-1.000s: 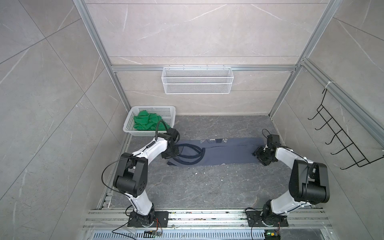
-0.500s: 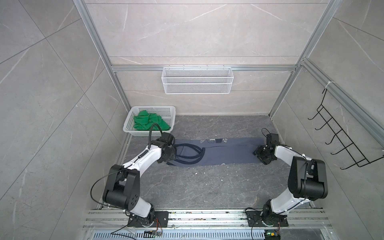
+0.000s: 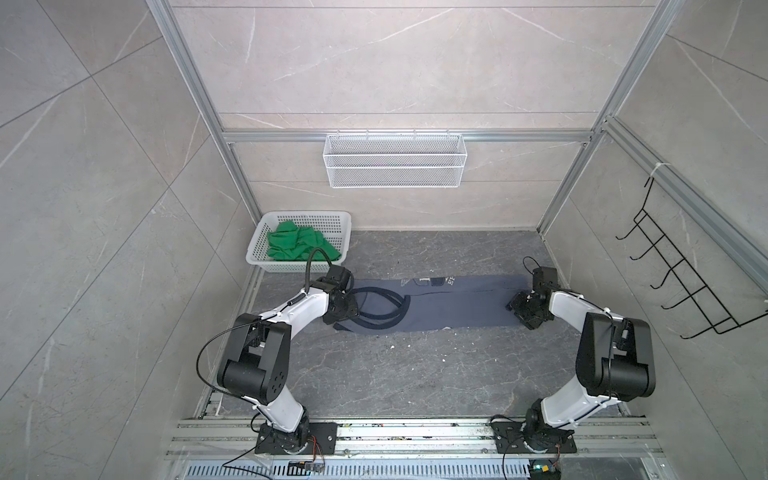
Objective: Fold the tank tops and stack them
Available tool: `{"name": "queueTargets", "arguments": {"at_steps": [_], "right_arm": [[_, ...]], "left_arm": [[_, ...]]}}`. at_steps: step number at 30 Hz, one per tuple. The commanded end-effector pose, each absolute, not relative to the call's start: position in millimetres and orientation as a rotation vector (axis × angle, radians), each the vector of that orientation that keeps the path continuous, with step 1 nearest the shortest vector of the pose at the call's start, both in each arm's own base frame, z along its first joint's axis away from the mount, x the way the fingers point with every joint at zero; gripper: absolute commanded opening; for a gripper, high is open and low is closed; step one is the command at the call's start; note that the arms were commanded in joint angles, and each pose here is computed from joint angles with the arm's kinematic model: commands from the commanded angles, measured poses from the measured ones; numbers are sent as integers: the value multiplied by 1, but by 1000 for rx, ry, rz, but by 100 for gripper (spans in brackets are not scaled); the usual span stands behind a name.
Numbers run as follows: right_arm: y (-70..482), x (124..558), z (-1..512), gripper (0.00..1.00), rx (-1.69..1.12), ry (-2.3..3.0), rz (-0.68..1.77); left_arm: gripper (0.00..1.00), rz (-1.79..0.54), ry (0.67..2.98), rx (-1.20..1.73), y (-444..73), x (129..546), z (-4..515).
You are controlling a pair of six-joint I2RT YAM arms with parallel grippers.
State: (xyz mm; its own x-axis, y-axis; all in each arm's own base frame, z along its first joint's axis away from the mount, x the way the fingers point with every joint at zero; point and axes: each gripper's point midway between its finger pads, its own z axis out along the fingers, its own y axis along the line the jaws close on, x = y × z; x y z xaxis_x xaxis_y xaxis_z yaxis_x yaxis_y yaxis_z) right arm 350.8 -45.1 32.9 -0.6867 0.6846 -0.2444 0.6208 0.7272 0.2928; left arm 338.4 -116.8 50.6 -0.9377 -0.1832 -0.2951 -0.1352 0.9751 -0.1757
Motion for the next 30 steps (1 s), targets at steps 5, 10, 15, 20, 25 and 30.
{"name": "queueTargets", "arguments": {"at_steps": [5, 10, 15, 20, 25, 30], "right_arm": [[-54, 343, 28, 60, 1058, 2617, 164], [-58, 345, 22, 60, 1085, 2630, 136], [-62, 345, 10, 59, 1108, 2665, 89], [-60, 350, 11, 59, 1101, 2649, 121], [-59, 355, 26, 59, 1077, 2619, 142], [-58, 360, 37, 60, 1062, 2598, 164]], "left_arm": [[23, -177, 2698, -262, -107, 352, 77], [10, -175, 2602, -318, -92, 354, 92], [10, -131, 2597, -400, -75, 353, 88], [22, -169, 2671, -418, -77, 347, 69], [43, -208, 2759, -456, -82, 324, 52], [55, -135, 2805, -503, -72, 309, 48]]}}
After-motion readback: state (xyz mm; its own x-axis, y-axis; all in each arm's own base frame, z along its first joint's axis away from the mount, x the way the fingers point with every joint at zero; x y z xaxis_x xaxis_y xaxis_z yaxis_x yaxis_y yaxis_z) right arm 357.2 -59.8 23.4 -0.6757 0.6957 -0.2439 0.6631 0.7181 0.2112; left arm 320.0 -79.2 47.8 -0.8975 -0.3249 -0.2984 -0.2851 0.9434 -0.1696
